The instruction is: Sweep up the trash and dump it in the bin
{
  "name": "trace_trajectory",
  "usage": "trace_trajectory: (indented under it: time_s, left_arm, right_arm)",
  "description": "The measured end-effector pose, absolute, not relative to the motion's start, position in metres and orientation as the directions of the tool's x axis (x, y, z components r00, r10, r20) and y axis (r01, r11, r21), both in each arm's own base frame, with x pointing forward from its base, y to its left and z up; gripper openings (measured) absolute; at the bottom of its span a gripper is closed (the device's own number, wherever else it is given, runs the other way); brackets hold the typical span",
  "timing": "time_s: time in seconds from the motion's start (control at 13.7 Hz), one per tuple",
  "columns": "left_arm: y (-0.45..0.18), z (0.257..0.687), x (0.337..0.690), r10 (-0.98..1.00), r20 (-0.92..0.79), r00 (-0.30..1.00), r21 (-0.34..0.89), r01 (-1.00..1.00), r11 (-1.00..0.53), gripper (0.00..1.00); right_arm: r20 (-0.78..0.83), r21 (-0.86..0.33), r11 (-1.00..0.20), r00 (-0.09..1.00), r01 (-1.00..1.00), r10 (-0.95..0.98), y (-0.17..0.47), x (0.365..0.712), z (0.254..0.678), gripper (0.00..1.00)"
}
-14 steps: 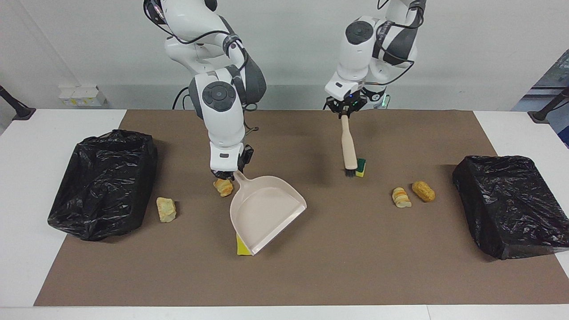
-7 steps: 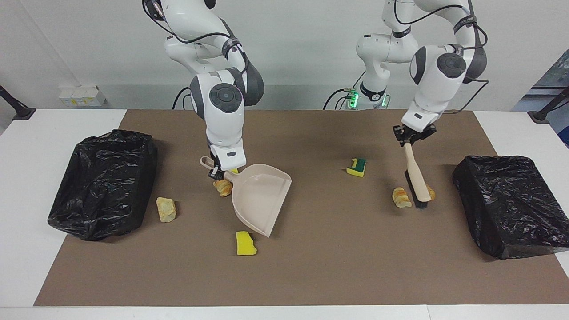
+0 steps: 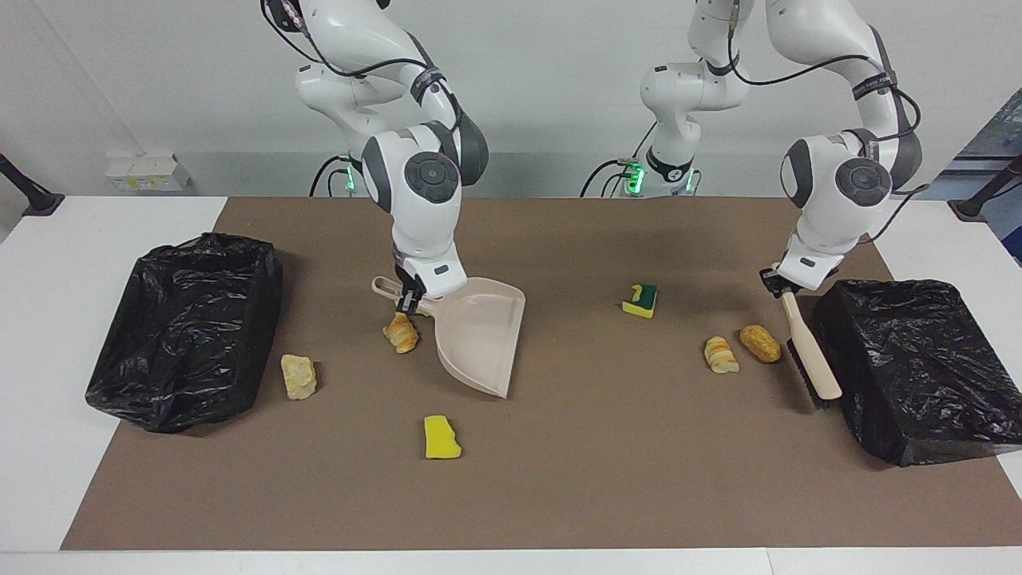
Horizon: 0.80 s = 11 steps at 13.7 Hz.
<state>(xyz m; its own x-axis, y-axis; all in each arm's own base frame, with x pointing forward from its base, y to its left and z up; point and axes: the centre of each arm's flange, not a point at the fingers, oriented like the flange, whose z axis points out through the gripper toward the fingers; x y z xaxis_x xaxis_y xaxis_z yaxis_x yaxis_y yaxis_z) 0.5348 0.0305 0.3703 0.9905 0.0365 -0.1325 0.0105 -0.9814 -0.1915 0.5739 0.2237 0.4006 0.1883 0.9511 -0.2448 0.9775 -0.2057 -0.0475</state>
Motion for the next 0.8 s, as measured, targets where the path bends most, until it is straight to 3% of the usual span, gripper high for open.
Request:
trace_trajectory:
  time_s: [0.44,0.8]
  left_arm:
    - [-0.032,0.355,0.521,-0.073,-0.203,0.976,-0.18,-0.11,-0.978,0.27]
    - [-0.135,0.354,0.502,-0.13,-0.21,0.969,-0.076,-0.148,-0.986,0.27]
  right_arm:
    - [-0.258,-0.077,-0.026,0.006,0.997,0.966,0.23,0.567,0.389,0.33]
    - [-0.26,-0.081,0.005,-0.026,0.997,0.965,0.231,0.565,0.389,0.33]
